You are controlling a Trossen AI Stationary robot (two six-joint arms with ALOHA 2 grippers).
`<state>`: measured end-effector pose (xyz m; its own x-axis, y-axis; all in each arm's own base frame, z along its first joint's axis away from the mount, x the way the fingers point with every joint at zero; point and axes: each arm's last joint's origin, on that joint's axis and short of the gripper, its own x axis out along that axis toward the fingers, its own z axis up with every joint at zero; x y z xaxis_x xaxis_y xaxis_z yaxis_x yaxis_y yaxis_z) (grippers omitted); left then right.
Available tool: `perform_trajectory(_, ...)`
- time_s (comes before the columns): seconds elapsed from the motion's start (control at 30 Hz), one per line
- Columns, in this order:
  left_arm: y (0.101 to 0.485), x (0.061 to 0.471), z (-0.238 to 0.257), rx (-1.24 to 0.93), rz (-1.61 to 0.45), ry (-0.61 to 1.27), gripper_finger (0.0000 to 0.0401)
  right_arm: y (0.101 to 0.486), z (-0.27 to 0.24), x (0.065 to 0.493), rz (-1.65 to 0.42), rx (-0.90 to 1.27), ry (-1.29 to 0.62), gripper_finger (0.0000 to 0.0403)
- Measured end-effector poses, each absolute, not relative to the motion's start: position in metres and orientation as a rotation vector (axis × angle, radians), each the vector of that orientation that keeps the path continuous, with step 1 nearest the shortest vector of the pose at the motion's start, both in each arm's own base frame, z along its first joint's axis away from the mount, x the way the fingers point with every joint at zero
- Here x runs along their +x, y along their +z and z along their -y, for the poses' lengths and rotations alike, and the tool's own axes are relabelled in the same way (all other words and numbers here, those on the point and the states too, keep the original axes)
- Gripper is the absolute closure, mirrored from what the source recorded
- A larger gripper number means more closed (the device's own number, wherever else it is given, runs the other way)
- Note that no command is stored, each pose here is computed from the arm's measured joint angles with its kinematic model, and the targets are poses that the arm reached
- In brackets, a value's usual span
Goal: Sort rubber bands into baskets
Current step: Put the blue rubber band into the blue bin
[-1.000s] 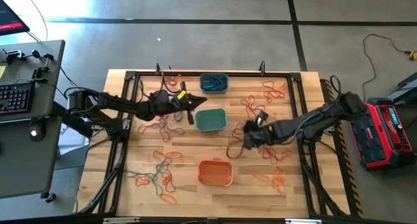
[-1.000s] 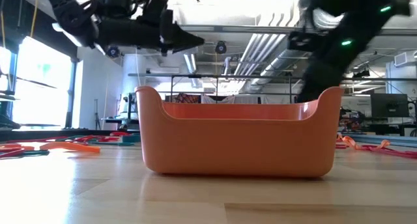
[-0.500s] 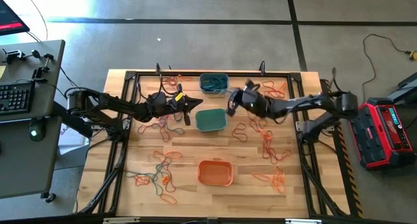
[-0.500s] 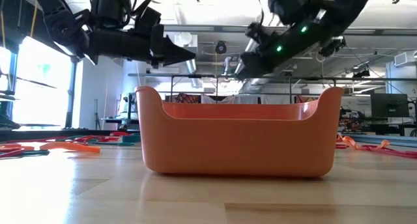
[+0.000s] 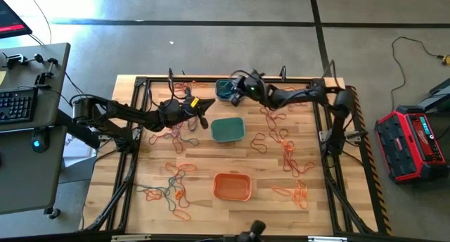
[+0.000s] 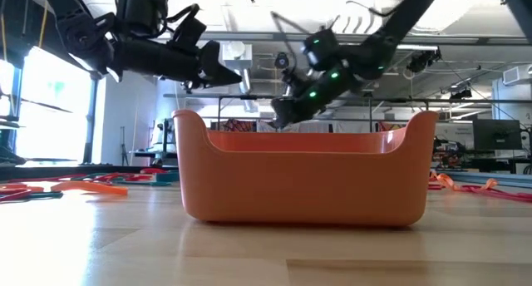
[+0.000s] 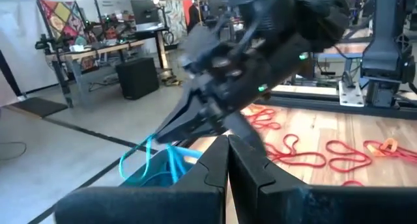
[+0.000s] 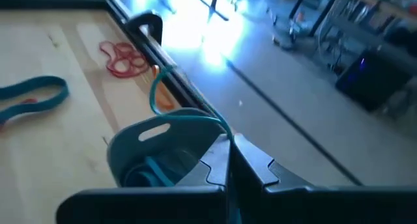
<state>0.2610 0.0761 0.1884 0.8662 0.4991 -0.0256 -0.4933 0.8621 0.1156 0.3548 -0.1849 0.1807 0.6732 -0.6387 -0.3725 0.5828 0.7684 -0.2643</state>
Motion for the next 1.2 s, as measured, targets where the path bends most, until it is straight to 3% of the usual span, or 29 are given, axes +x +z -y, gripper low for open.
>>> perform_trajectory(0.37, 0.177, 0.258, -0.080, 0.063, -0.163, 0.574, 0.0401, 0.179, 0.208, 0.367, -0.572, -0.014, -0.733, 0.0403)
perform_trajectory(1.03, 0.177, 0.253, -0.094, 0.035, -0.162, 0.636, 0.0401, 0.171, 0.211, 0.361, -0.665, 0.064, -0.753, 0.0402)
perform_trajectory(1.2, 0.177, 0.255, -0.093, 0.021, -0.158, 0.558, 0.0401, 0.169, 0.209, 0.362, -0.671, 0.108, -0.671, 0.0372)
